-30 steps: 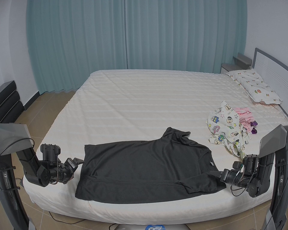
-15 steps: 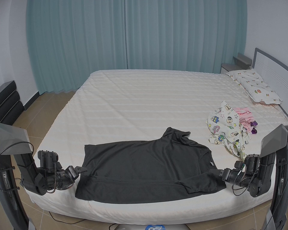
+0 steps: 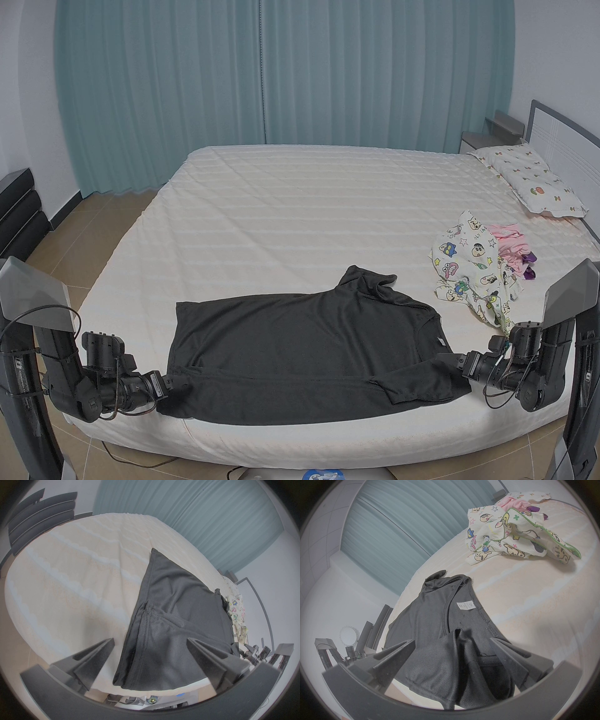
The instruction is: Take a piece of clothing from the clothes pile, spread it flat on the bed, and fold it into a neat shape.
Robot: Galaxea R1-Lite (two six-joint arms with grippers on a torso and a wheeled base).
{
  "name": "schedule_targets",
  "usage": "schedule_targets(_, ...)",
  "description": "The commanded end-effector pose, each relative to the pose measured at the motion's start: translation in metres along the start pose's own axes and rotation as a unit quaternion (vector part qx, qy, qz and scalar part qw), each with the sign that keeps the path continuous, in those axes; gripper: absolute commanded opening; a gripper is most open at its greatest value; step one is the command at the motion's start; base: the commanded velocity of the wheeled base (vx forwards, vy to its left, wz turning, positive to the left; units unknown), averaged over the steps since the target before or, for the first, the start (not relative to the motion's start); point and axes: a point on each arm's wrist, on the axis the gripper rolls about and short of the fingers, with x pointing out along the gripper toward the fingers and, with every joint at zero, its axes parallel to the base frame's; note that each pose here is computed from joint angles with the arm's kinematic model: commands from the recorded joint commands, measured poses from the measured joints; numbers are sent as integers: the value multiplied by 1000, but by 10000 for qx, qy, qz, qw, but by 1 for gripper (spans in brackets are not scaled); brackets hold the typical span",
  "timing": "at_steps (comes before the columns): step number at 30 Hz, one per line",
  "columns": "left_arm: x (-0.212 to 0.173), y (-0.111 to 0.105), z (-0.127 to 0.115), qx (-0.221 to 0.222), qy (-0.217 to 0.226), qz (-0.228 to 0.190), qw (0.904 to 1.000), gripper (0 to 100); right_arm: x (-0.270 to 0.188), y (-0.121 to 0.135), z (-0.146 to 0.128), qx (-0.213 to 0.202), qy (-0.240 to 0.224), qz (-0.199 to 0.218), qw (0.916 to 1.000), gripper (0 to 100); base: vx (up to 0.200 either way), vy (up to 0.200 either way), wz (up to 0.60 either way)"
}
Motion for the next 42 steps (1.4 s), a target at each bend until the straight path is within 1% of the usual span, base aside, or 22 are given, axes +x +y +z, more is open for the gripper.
schedule_targets(1, 0, 3, -5, 41, 65, 205, 9998, 0, 0, 0, 0, 2, -7, -3, 10000, 100, 0, 0, 0)
schedule_targets(8, -3, 6, -11, 121, 65, 530, 9985, 0, -1, 0, 2, -5, -40, -1, 10000, 100, 0, 0, 0)
schedule_targets(10, -5, 7, -13, 197, 65, 677, 9975, 0, -2, 1, 4, -15, -69, 7, 10000, 100, 0, 0, 0)
schedule_targets(12, -5, 8, -13, 257, 59, 739, 9969, 0, -3, 1, 4, -11, -74, 2, 10000, 100, 0, 0, 0)
schedule_targets(23, -4, 7, -11, 268, -14, 700, 9972, 0, -2, 1, 3, -8, -57, 1, 10000, 100, 0, 0, 0)
schedule_targets(24, -4, 6, -9, 255, -54, 675, 9974, 100, -2, 1, 3, -16, -57, 1, 10000, 100, 0, 0, 0)
schedule_targets(26, -4, 6, -8, 234, -86, 665, 9975, 100, -2, 1, 3, -8, -57, 1, 10000, 100, 0, 0, 0)
schedule_targets(28, -7, 5, -1, 171, -258, 614, 9976, 100, -2, 1, 3, -8, -57, 1, 10000, 100, 0, 0, 0)
schedule_targets(30, -10, 2, 10, 25, -530, 532, 9972, 100, -2, 1, 3, -15, -69, 7, 10000, 100, 0, 0, 0)
schedule_targets(31, -10, 2, 10, 25, -530, 532, 9972, 100, -2, 1, 3, -15, -69, 7, 10000, 100, 0, 0, 0)
schedule_targets(32, -15, 0, 22, -181, -811, 453, 9955, 100, -2, 1, 4, -15, -69, 7, 10000, 100, 0, 0, 0)
schedule_targets(35, -20, -7, 39, -402, -1130, 249, 9925, 100, -2, 1, 3, -22, -71, 15, 10000, 100, 0, 0, 0)
schedule_targets(36, -17, -11, 44, -475, -1131, 138, 9923, 100, -2, 2, 3, -26, -66, 20, 10000, 100, 0, 0, 0)
schedule_targets(38, -14, -14, 47, -489, -1107, 52, 9926, 100, -1, 2, 3, -29, -63, 33, 10000, 100, 0, 0, 0)
schedule_targets(39, -9, -18, 50, -455, -1034, -45, 9936, 100, -1, 2, 2, -26, -46, 31, 10000, 100, 0, 0, 0)
schedule_targets(42, 8, -15, 48, -479, -698, -23, 9964, 100, -1, 3, 2, -22, -42, 36, 10000, 100, 0, 0, 0)
